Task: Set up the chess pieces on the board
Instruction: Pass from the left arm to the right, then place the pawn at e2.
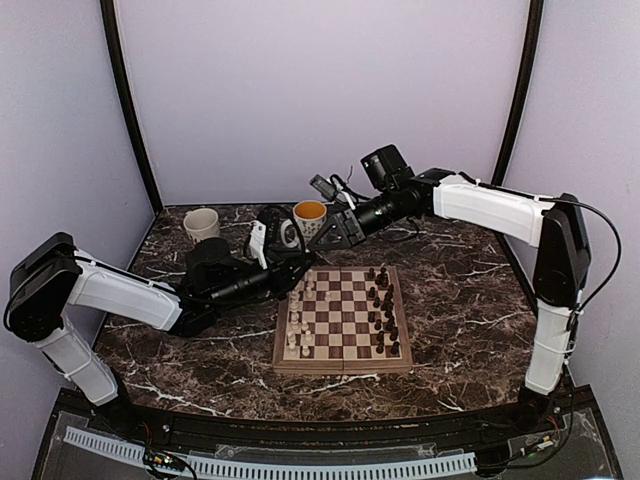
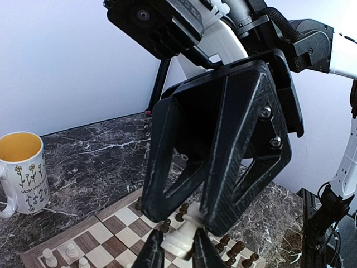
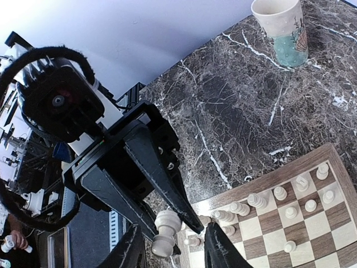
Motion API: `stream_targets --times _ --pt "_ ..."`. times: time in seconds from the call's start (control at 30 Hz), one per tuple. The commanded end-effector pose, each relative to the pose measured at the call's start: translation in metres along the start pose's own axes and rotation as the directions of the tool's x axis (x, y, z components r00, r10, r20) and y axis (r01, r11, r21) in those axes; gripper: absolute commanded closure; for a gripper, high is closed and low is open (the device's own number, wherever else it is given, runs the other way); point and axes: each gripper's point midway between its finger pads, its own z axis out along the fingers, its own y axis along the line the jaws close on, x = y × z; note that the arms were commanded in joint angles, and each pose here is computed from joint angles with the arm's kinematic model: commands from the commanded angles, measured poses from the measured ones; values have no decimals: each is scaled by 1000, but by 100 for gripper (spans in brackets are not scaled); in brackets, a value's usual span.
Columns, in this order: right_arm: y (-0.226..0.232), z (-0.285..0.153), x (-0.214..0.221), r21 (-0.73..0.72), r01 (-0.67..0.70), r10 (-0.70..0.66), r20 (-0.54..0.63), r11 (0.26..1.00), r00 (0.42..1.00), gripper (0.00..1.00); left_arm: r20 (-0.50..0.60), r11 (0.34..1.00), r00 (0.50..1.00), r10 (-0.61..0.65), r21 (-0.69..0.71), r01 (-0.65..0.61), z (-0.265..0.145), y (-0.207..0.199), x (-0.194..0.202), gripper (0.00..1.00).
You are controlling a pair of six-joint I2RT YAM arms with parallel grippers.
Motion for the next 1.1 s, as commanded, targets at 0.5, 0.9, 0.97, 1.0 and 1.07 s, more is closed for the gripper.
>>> stream_targets --times 0.5,0.9,0.97,1.0,1.07 --pt "4 1 -13 16 71 -72 14 997 997 86 -3 999 999 45 -6 -45 -8 -3 -7 61" --pt "-39 -6 15 269 205 -178 -122 941 976 87 -200 931 952 233 -236 -277 -61 36 -51 44" --pt "-42 -2 23 268 225 -191 -148 937 970 87 -193 905 951 242 -308 -293 -70 54 -66 42" --pt "-42 1 28 262 237 -199 -163 936 966 87 -188 889 950 248 -346 -300 -74 64 -73 42" --pt "-44 9 39 258 262 -214 -198 930 956 87 -175 861 948 267 -399 -316 -81 78 -84 42"
